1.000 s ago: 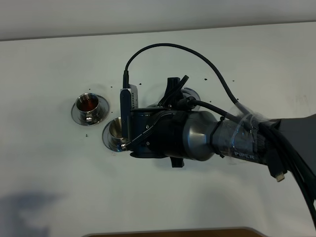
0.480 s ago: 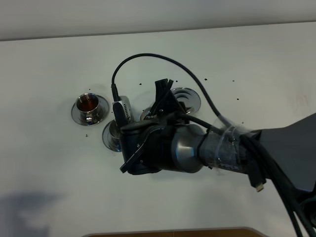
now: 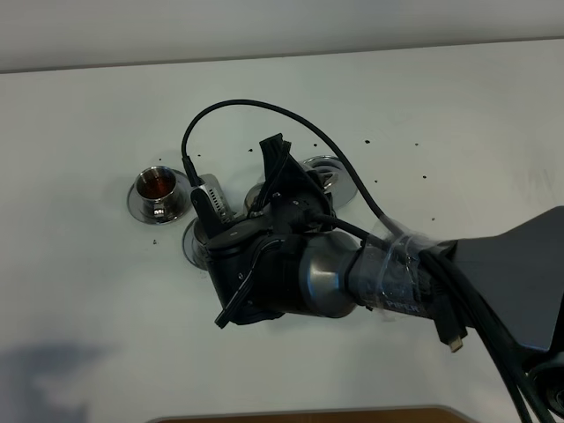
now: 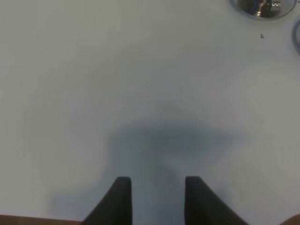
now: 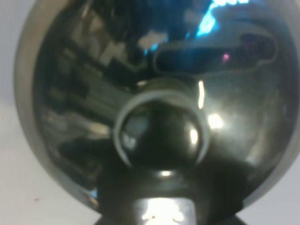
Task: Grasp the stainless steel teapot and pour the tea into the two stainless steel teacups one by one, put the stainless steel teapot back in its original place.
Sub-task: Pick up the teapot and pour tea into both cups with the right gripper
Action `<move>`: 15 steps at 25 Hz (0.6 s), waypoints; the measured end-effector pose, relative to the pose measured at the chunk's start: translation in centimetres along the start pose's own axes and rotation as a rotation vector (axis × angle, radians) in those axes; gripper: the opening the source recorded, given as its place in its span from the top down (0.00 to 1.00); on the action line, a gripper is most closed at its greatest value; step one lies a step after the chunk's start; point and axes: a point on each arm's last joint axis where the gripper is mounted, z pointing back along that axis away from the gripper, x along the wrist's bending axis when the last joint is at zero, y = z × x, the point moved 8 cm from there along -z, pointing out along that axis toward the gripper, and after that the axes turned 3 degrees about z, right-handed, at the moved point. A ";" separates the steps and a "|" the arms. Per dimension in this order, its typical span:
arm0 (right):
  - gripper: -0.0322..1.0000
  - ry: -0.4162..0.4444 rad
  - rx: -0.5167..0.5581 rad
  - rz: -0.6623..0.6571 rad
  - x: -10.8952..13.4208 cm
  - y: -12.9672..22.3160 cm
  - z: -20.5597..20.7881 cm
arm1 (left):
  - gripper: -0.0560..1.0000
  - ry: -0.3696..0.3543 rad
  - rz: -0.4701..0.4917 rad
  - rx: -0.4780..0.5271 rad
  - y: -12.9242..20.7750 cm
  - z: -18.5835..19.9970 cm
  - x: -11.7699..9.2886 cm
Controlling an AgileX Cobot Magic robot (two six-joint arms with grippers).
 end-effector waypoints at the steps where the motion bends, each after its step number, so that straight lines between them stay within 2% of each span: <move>1: 0.78 0.014 0.003 0.015 -0.2 0.1 0.0 | 0.64 0.000 0.000 0.000 0.0 0.0 0.0; 15: 0.78 0.137 0.038 0.200 -2.4 0.4 0.2 | 0.64 0.000 0.001 0.000 0.0 0.0 0.0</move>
